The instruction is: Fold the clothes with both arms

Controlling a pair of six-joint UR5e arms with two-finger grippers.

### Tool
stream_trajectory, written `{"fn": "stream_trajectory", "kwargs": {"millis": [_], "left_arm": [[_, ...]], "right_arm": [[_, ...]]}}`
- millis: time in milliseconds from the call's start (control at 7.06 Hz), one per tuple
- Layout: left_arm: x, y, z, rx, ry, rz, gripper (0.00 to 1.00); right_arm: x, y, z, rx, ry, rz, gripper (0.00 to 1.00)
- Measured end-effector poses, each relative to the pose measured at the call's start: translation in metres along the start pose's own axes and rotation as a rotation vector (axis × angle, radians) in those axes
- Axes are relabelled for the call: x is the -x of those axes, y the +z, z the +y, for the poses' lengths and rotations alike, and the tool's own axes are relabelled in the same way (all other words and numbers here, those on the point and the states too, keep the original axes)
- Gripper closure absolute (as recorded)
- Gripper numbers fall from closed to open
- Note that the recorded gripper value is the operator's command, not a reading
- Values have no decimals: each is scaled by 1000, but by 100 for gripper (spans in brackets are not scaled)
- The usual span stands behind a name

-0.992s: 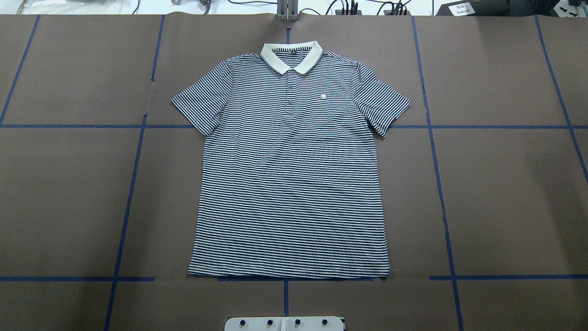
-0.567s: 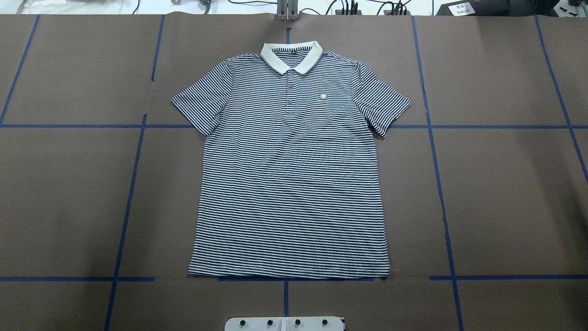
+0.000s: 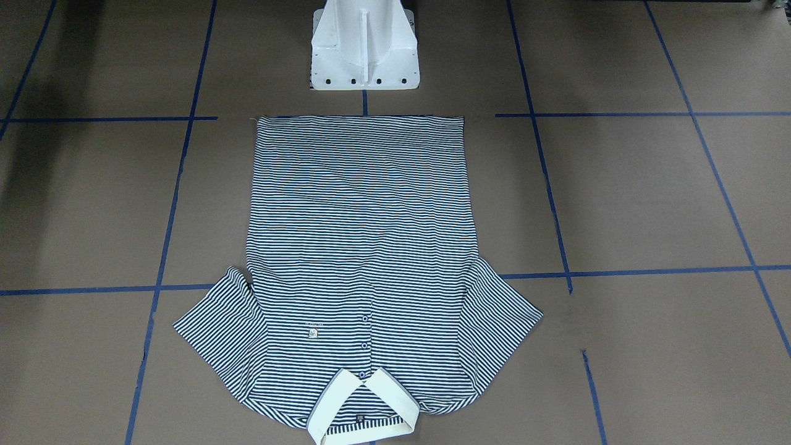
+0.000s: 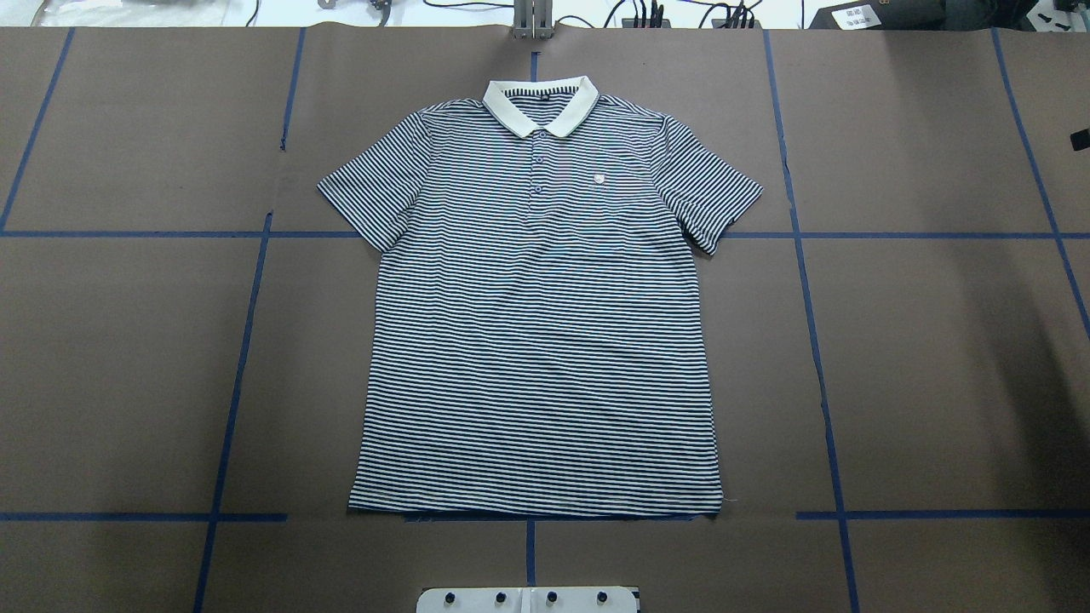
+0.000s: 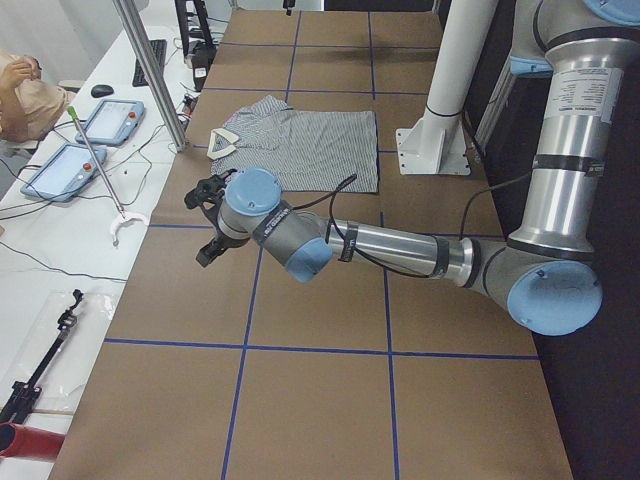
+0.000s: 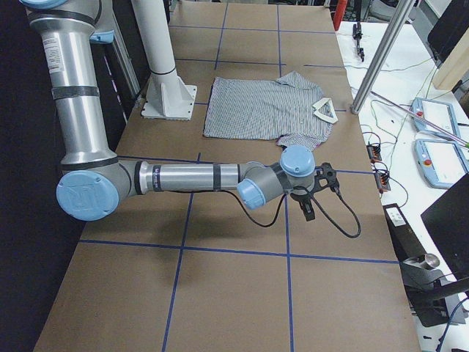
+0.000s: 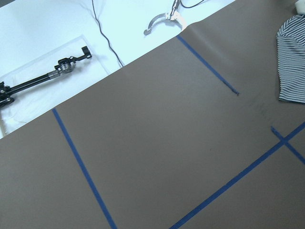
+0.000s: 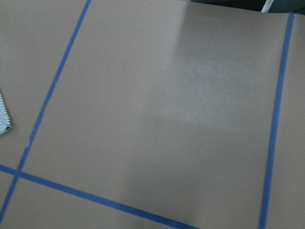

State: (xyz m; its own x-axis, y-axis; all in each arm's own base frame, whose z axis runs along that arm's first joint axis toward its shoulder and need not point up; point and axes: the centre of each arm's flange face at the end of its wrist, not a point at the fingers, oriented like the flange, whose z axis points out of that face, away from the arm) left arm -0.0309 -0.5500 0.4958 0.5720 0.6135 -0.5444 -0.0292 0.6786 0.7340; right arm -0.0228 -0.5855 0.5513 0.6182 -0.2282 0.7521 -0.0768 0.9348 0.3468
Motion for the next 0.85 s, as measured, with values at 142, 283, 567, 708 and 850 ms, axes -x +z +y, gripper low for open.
{"fn": "stream_trajectory", "kwargs": {"millis": [142,283,567,708,850], "left_arm": [[-18,31,-1,13,-16,43,4],[-37,59,-4,29,-53,58,7],[-62,88,-10,24,-107,64,6],[-68,94,-12,21,-112,71,6],[-70,96,-15,19,-112,74,5]], "right_arm": [[47,17,-25,-6,66,-7,5],[100,40,-44,-14,119,1,20],[222,106,-63,-58,222,48,41],[273,137,-62,-86,253,71,43],[299,161,-57,-97,261,85,43]]}}
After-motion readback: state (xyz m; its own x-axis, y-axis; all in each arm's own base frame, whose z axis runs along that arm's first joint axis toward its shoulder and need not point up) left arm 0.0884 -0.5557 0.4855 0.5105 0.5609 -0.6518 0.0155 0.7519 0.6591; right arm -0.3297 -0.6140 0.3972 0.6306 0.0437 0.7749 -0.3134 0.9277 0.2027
